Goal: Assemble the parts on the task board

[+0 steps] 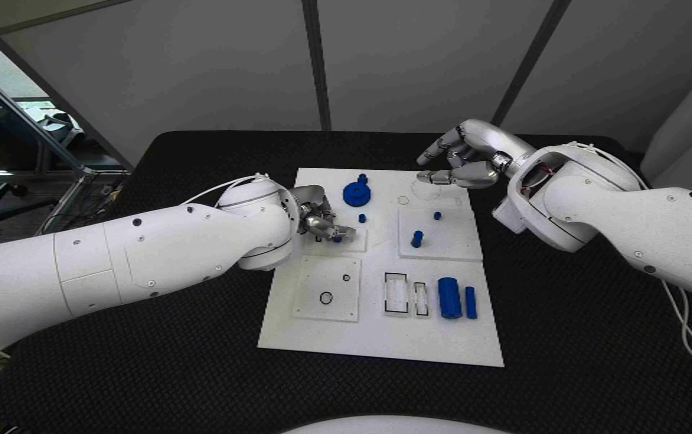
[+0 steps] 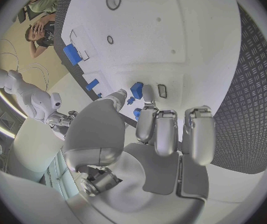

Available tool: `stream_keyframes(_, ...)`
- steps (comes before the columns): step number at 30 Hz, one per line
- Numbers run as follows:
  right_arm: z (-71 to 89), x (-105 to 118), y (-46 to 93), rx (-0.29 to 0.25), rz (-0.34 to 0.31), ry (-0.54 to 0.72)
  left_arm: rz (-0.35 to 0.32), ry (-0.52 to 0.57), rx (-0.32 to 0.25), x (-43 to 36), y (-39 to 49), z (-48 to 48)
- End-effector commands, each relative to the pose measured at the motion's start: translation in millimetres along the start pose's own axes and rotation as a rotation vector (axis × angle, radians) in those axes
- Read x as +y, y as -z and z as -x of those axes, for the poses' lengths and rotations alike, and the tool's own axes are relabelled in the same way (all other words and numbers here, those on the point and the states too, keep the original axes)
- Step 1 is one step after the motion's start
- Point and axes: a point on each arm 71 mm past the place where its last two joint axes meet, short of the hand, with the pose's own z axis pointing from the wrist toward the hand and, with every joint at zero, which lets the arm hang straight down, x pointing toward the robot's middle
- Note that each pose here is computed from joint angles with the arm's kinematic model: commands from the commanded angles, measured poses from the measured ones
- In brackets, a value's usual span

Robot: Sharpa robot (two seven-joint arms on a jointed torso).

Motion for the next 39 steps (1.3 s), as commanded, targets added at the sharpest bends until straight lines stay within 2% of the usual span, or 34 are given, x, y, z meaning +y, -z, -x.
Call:
stream_keyframes(1,1.5,0,-0.1,-0.002,0.005,0.004,-0.002,0.015,-0.013,-0.8,2.2,4.4)
stream_keyframes(6,2.2,-1,0.0,-0.005,0.001,0.005,-0.010,0.036,-0.021,-3.0,5.1,12.0)
stream_keyframes(13,4.0,-4,0.8,-0.010,-0.007,0.007,-0.021,0.062,-0.022,-6.6,12.3,29.3)
stream_keyframes(17,4.9,-6,0.9,-0.013,-0.011,0.008,-0.010,0.057,0.004,-3.9,17.6,44.5)
stream_keyframes(20,5.3,-7,0.9,-0.014,-0.014,0.008,0.012,0.033,0.022,0.3,16.8,58.9)
stream_keyframes(23,5.5,-7,0.7,-0.015,-0.015,0.008,0.038,0.016,0.030,5.5,10.7,76.0)
stream_keyframes(28,5.0,-7,0.1,-0.015,-0.014,0.008,0.076,0.015,0.032,12.8,-7.6,90.8)
stream_keyframes(34,4.3,-5,-0.1,-0.013,-0.012,0.007,0.123,0.001,0.055,19.7,-26.9,94.0)
stream_keyframes(39,4.2,-5,0.4,-0.012,-0.012,0.007,0.152,-0.020,0.082,24.7,-36.6,92.4)
